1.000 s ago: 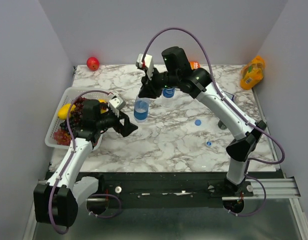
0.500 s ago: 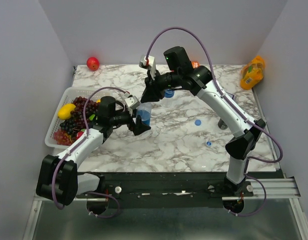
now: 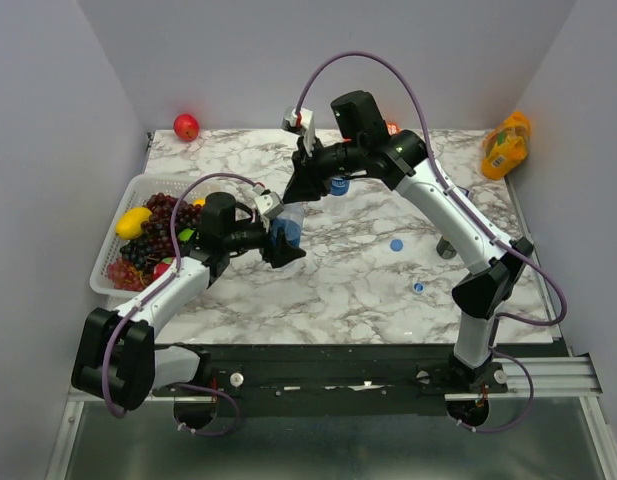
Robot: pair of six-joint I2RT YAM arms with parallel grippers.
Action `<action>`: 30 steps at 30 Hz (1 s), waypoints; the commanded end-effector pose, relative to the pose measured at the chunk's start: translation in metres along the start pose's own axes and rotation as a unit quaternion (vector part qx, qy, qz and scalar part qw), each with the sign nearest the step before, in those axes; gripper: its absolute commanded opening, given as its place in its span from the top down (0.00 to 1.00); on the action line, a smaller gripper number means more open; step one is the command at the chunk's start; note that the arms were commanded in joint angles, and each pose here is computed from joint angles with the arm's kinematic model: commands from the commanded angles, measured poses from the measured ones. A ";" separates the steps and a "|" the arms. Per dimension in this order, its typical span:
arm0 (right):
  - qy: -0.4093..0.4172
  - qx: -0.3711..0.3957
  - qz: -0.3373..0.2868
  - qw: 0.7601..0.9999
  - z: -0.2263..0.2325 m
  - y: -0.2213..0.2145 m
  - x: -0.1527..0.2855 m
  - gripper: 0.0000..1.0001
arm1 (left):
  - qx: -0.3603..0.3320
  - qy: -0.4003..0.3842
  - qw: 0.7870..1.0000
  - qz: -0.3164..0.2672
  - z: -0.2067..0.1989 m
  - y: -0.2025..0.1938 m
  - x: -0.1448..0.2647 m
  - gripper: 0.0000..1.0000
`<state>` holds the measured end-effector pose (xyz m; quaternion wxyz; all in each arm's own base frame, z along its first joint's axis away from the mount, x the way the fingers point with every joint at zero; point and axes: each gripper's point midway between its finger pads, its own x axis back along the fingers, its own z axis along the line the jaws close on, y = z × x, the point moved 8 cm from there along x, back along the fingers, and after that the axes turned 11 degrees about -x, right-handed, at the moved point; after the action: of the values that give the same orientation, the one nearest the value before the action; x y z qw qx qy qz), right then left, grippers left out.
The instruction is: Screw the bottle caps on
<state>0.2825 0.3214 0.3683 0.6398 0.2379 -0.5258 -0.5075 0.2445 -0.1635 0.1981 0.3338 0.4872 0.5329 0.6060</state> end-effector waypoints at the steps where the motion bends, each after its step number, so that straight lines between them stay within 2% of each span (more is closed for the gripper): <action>1: 0.010 -0.018 0.003 1.000 0.004 -0.004 -0.002 0.99 | 0.003 -0.004 1.000 -0.019 0.001 0.012 -0.003 0.33; 3: 0.006 -0.025 0.005 1.000 0.002 -0.006 -0.001 0.99 | 0.010 0.001 1.000 -0.022 0.002 0.013 -0.003 0.40; 4: 0.002 -0.030 0.006 1.000 0.001 -0.007 -0.001 0.99 | 0.017 0.006 1.000 -0.021 0.003 0.012 -0.003 0.52; 5: 0.003 -0.031 0.006 0.999 0.002 -0.007 0.001 0.98 | 0.038 0.018 0.999 -0.019 0.003 0.013 -0.003 0.57; 6: -0.003 -0.030 0.005 1.000 0.001 -0.005 0.004 0.76 | 0.048 0.019 0.999 -0.018 0.003 0.012 -0.002 0.58; 7: -0.009 -0.035 0.015 0.999 0.002 -0.007 0.008 0.63 | 0.054 0.023 0.998 -0.020 0.002 0.013 0.000 0.58; 8: -0.031 -0.031 0.009 0.999 -0.001 -0.002 0.016 0.54 | 0.061 0.026 0.998 -0.021 0.002 0.013 0.002 0.58; 9: -0.043 -0.023 0.000 0.999 0.002 0.002 0.029 0.40 | 0.065 0.032 0.997 -0.019 0.001 0.011 0.004 0.59; 10: -0.053 -0.025 0.000 0.998 0.000 0.002 0.039 0.36 | 0.061 0.041 0.997 -0.023 0.000 0.013 0.008 0.59; 14: -0.110 0.001 -0.004 0.994 -0.015 -0.008 0.090 0.31 | 0.047 0.072 0.996 -0.003 0.000 0.006 0.021 0.59; 15: -0.128 0.019 0.026 0.991 -0.033 -0.029 0.096 0.31 | 0.040 0.091 0.995 0.016 0.002 0.000 0.024 0.62; 16: -0.144 0.040 0.034 0.988 -0.030 -0.037 0.109 0.30 | 0.028 0.100 0.994 0.021 0.002 0.000 0.028 0.69; 17: -0.169 0.056 0.054 0.983 -0.039 -0.049 0.114 0.29 | 0.023 0.107 0.994 0.027 0.002 -0.001 0.030 0.73; 18: -0.172 0.070 0.100 0.978 -0.056 -0.082 0.115 0.29 | 0.014 0.115 0.993 0.037 0.002 -0.004 0.032 0.76; 19: -0.177 0.081 0.112 0.975 -0.062 -0.092 0.118 0.29 | -0.004 0.129 0.991 0.040 0.004 -0.004 0.035 0.80; 21: -0.189 0.099 0.144 0.966 -0.080 -0.119 0.128 0.29 | -0.020 0.141 0.989 0.047 0.006 -0.004 0.037 0.82; 23: -0.189 0.084 0.186 0.961 -0.100 -0.152 0.121 0.30 | -0.032 0.142 0.988 0.058 0.006 -0.005 0.040 0.88; 28: -0.191 0.029 0.240 0.951 -0.153 -0.196 0.118 0.30 | -0.040 0.133 0.987 0.083 0.002 -0.006 0.044 1.00; 30: -0.189 0.023 0.264 0.945 -0.170 -0.209 0.112 0.30 | -0.044 0.124 0.987 0.096 0.000 -0.008 0.046 1.00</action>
<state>0.3263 0.1190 0.2131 0.6269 0.0242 -0.6737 -0.3905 0.2342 -0.1266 0.1995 0.2352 0.4350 0.5280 0.6904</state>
